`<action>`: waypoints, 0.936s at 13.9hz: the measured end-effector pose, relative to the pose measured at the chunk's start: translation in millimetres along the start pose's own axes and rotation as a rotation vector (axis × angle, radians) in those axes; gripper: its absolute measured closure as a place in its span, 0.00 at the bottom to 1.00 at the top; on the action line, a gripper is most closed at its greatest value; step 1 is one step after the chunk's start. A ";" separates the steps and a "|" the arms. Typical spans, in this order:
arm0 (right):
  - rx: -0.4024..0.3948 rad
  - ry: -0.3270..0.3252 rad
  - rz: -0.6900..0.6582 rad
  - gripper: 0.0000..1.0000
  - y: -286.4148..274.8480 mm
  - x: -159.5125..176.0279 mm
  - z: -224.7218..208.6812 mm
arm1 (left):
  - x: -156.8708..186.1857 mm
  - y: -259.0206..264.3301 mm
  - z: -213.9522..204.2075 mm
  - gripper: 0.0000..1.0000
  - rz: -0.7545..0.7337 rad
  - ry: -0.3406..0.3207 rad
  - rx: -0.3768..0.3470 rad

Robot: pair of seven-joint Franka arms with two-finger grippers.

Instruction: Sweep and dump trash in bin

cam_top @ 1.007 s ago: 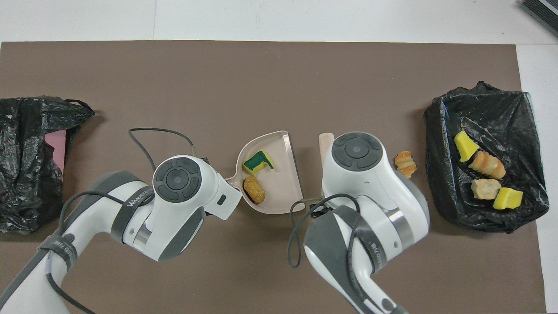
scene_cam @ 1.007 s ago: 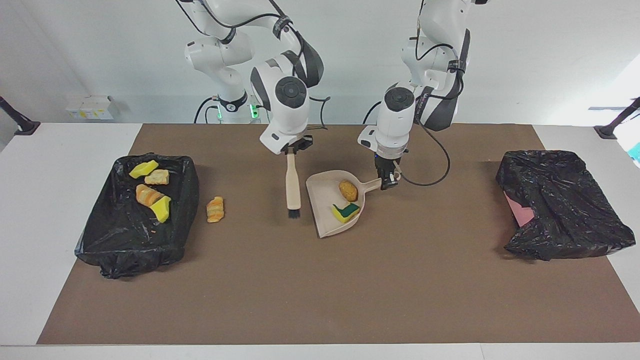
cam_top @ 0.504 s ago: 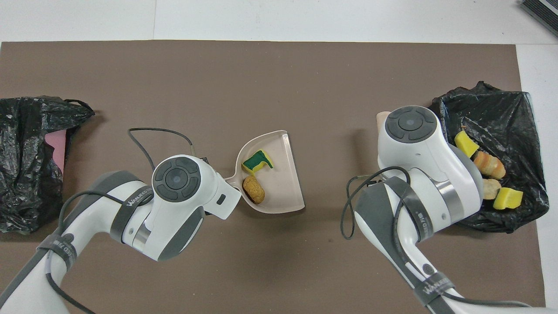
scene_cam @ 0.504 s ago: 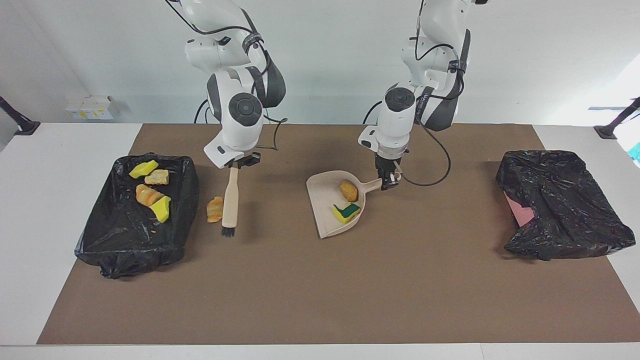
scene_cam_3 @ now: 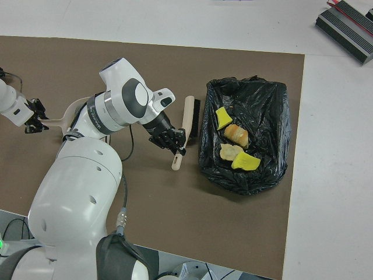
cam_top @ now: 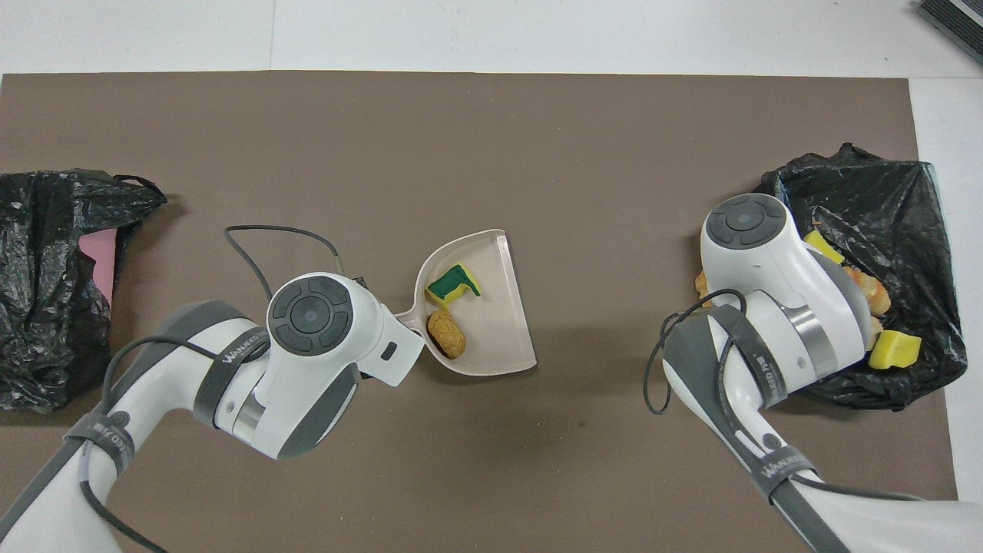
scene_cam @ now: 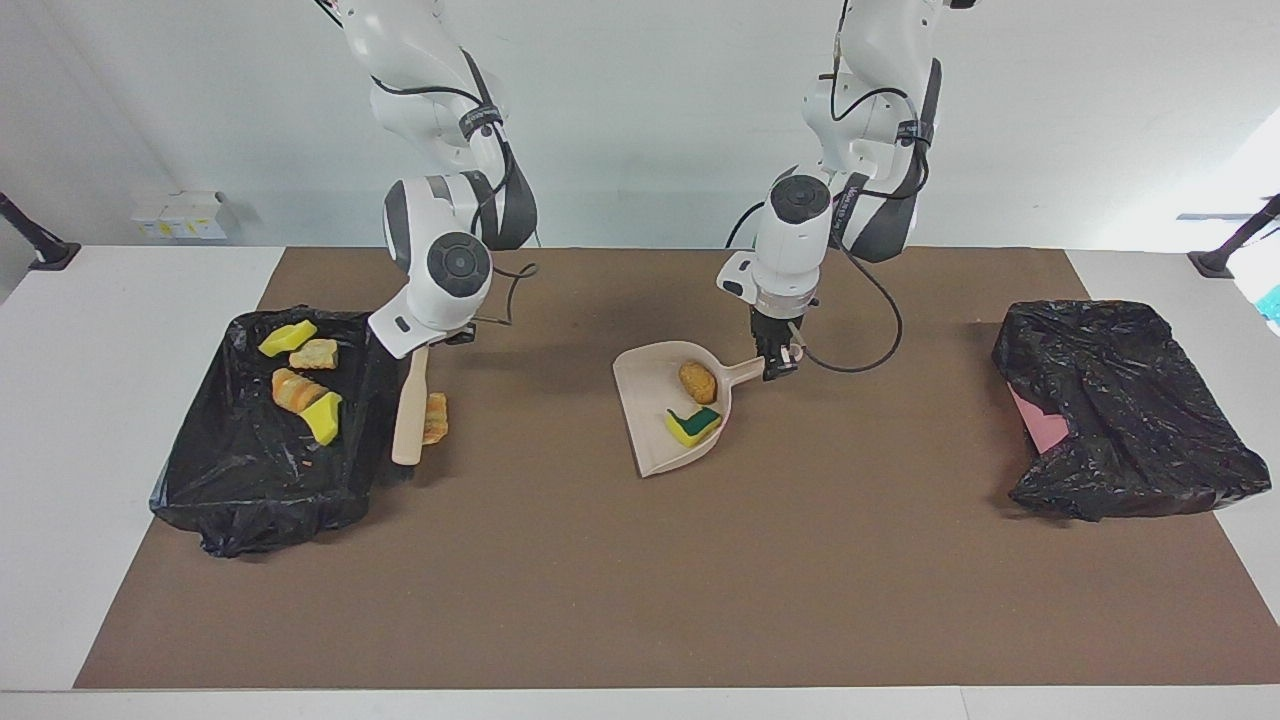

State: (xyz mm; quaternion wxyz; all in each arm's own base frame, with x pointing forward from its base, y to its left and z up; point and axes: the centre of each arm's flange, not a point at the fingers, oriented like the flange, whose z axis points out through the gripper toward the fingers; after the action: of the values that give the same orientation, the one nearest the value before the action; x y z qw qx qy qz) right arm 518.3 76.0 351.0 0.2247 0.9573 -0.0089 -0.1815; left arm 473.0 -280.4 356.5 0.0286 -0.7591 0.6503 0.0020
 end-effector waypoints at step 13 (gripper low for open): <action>0.265 0.022 -0.165 0.74 -154.7 -34.2 -28.3 | -0.4 -0.2 0.2 0.68 -0.001 0.000 0.000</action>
State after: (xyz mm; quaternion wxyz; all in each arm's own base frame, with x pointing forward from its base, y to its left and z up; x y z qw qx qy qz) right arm 486.3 230.6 319.3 0.0810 0.9780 0.0483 -0.1863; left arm 473.2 -280.0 356.3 0.0286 -0.7594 0.6500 0.0022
